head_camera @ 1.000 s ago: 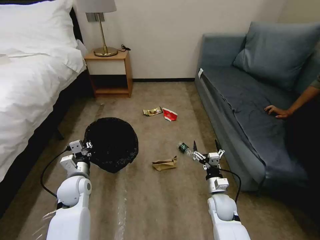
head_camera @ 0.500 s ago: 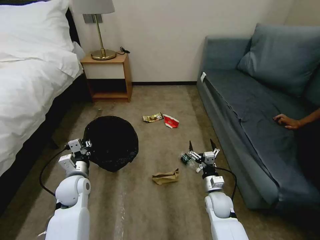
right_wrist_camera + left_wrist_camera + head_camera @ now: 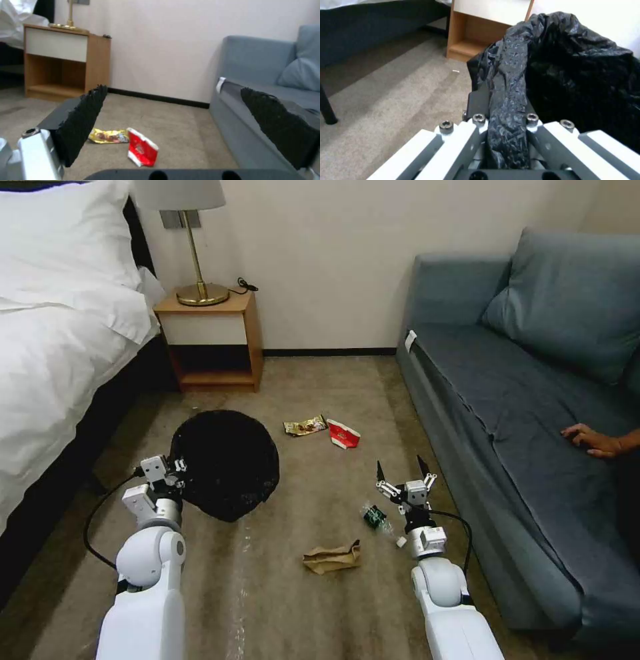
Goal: Pick up the trash bin, then pick up the garbage on the floor and place it into the trash bin.
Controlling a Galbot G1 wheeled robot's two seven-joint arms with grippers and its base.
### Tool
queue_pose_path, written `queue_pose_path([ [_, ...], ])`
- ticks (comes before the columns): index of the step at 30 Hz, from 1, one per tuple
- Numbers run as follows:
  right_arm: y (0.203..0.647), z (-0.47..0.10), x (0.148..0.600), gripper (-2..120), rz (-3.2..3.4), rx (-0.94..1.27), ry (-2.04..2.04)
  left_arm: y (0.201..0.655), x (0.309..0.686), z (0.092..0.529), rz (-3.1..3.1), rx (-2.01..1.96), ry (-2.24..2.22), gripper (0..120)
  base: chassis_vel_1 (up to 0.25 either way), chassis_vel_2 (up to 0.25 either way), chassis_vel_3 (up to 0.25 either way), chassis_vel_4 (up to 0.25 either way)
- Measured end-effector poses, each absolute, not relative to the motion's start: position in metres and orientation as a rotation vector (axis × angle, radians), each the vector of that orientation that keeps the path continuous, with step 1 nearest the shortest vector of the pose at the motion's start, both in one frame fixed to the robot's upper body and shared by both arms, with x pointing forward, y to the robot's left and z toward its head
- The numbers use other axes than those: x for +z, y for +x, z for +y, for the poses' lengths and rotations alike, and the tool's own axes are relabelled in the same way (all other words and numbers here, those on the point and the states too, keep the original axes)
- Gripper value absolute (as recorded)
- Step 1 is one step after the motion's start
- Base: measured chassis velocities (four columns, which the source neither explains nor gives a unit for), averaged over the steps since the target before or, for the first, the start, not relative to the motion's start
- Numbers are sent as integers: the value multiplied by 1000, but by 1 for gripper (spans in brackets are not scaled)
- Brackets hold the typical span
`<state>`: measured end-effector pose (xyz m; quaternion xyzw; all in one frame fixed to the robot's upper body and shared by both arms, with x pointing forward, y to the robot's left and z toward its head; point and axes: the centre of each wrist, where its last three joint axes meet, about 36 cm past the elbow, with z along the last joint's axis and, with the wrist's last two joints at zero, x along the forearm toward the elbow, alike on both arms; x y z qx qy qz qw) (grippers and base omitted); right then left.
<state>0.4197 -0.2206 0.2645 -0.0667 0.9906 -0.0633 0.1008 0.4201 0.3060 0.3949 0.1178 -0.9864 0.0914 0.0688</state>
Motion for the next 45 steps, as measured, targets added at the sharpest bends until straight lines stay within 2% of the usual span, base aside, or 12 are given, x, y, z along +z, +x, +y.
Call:
queue_pose_path([
  [5,423,-216,267,100,2978,-173,-244,427,401,304,-2981,272,348,4,0,0,0,0],
  [16,414,-212,272,100,3318,154,-393,449,399,271,-2971,251,214,4,0,0,0,0],
  [25,409,-218,265,100,3521,167,-545,454,394,269,-2971,240,226,4,0,0,0,0],
  [30,402,-218,244,100,3654,111,-563,456,391,274,-2965,236,245,4,0,0,0,0],
  [37,406,-189,210,100,3767,118,-612,449,391,275,-2962,236,247,4,0,0,0,0],
  [45,404,-188,179,100,3866,150,-544,446,392,275,-2963,235,249,4,0,0,0,0],
])
